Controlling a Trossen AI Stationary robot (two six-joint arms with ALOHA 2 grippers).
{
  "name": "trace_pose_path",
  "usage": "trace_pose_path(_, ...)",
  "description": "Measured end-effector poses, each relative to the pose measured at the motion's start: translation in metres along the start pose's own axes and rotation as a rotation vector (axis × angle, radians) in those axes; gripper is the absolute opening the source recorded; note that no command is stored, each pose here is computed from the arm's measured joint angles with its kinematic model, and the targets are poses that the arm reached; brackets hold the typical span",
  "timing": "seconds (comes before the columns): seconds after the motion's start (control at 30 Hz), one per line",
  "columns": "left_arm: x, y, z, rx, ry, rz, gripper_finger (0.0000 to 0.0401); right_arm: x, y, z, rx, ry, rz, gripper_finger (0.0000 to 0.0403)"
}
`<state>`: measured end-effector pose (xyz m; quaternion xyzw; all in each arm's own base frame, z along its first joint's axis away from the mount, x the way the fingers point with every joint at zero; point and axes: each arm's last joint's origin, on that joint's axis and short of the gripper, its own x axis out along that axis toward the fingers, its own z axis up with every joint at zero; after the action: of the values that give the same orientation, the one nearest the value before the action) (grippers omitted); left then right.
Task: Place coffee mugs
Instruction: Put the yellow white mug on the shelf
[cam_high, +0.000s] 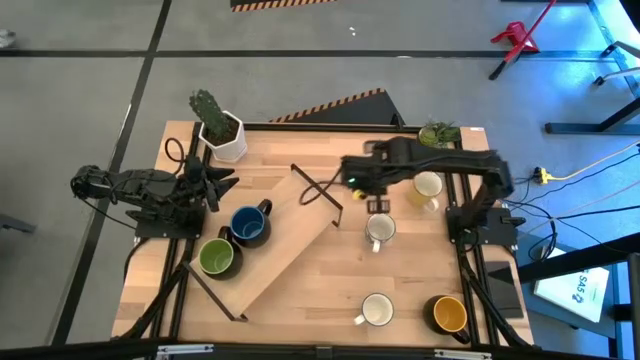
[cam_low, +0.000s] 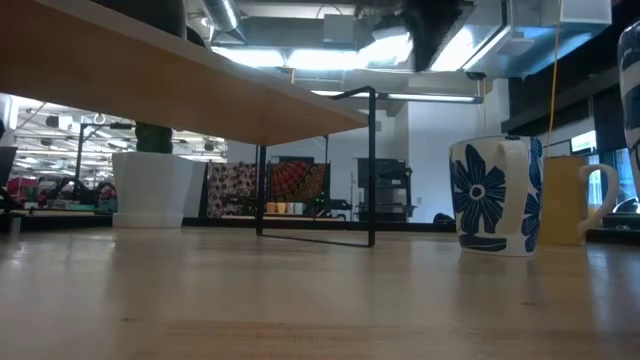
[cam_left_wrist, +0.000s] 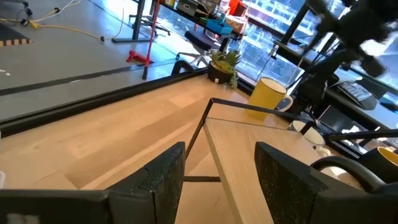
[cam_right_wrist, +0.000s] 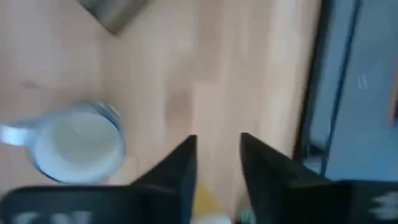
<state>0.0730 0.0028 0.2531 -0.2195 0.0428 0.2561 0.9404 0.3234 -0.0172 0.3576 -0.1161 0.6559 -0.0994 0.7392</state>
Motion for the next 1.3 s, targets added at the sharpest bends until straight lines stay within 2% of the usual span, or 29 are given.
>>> trace_pose_path(0.1, 0.0, 0.0, 0.0, -0.003, -0.002, -0.002, 0.0188, 0.014, -0.012, -0.031, 0.083, 0.033, 0.016, 0.0173)
trace_pose_path(0.17, 0.0, -0.001, 0.001, -0.01, -0.006, -0.005, 0.0188, 0.021, -0.016, -0.051, 0.157, 0.021, 0.039, 0.0198)
trace_pose_path(0.2, 0.0, -0.001, 0.001, -0.022, -0.007, -0.009, 0.0188, 0.027, -0.015, -0.064, 0.177, 0.065, 0.065, 0.0206)
trace_pose_path(0.4, 0.0, -0.002, 0.003, -0.071, -0.023, -0.02, 0.0188, 0.061, 0.004, -0.111, 0.239, 0.141, 0.115, 0.0213)
trace_pose_path(0.5, 0.0, -0.002, 0.004, -0.076, -0.028, -0.024, 0.0188, 0.081, 0.014, -0.121, 0.255, 0.142, 0.175, 0.0207)
trace_pose_path(0.63, 0.0, -0.002, 0.004, -0.077, -0.032, -0.018, 0.0188, 0.096, 0.021, -0.133, 0.26, 0.184, 0.178, 0.0203)
trace_pose_path(0.8, 0.0, -0.002, 0.004, -0.079, -0.037, -0.012, 0.0188, 0.09, 0.019, -0.129, 0.278, 0.119, 0.187, 0.0202)
trace_pose_path(0.93, 0.0, -0.001, 0.004, -0.08, -0.052, 0.009, 0.0188, 0.087, 0.015, -0.133, 0.256, 0.163, 0.128, 0.0202)
trace_pose_path(1.07, 0.0, -0.001, 0.005, -0.081, -0.059, 0.02, 0.0188, 0.088, 0.01, -0.139, 0.281, 0.222, 0.125, 0.0202)
trace_pose_path(1.3, 0.0, -0.001, 0.005, -0.081, -0.066, 0.03, 0.0188, 0.091, 0.004, -0.14, 0.321, 0.243, 0.122, 0.0202)
